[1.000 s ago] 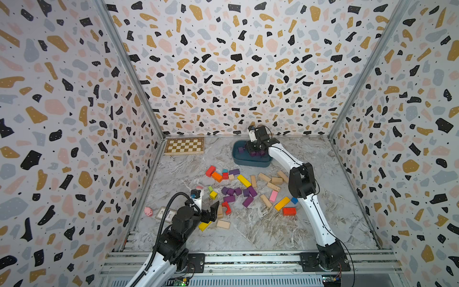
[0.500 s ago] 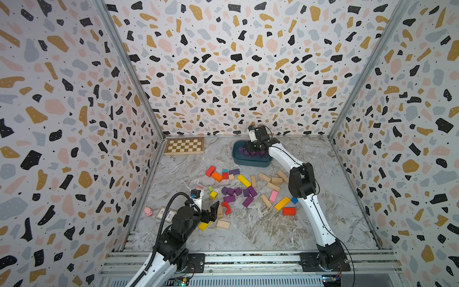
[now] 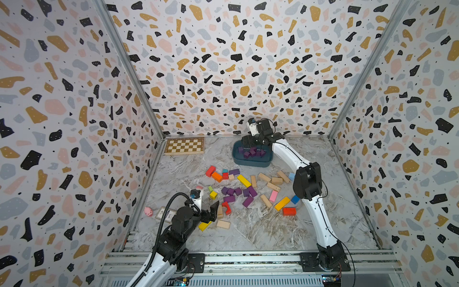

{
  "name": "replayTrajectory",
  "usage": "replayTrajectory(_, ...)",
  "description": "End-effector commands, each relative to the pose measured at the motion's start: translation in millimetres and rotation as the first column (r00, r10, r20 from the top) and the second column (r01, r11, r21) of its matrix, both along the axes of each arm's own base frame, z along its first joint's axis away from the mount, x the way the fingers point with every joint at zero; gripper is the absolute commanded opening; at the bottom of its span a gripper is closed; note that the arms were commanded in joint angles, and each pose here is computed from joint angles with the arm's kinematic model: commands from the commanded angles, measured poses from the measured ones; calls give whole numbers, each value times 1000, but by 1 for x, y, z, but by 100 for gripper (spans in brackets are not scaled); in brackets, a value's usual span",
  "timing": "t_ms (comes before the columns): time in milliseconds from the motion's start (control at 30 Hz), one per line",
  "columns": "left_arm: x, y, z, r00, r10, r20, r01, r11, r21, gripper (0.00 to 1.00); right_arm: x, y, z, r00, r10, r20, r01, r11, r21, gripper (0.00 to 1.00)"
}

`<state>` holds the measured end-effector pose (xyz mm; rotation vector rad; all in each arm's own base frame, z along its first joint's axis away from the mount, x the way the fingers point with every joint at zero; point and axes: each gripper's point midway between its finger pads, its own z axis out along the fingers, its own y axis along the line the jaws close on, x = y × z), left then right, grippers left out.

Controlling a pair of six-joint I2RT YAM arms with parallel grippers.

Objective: Pick purple bricks into the storage bin
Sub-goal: Place the building block in the storage box, then pick up the building block from the center of the board.

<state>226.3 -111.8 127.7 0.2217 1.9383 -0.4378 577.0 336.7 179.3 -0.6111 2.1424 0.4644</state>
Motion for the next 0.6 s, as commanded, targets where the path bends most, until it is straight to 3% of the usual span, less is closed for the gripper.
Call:
replayTrajectory(0,1,-3,15,999,-11,48,12,1000,-18,99,-37,11,87,982,104,160,-106,994,5,100)
replayTrajectory(200,1,-1,16,999,-5,47,6,1000,-20,99,-103,12,78,965,187,182,-186,982,-22,100)
replayTrajectory(567,1,5,13,999,34,36,-33,999,-19,99,-215,-13,20,972,216,91,-213,976,-47,99)
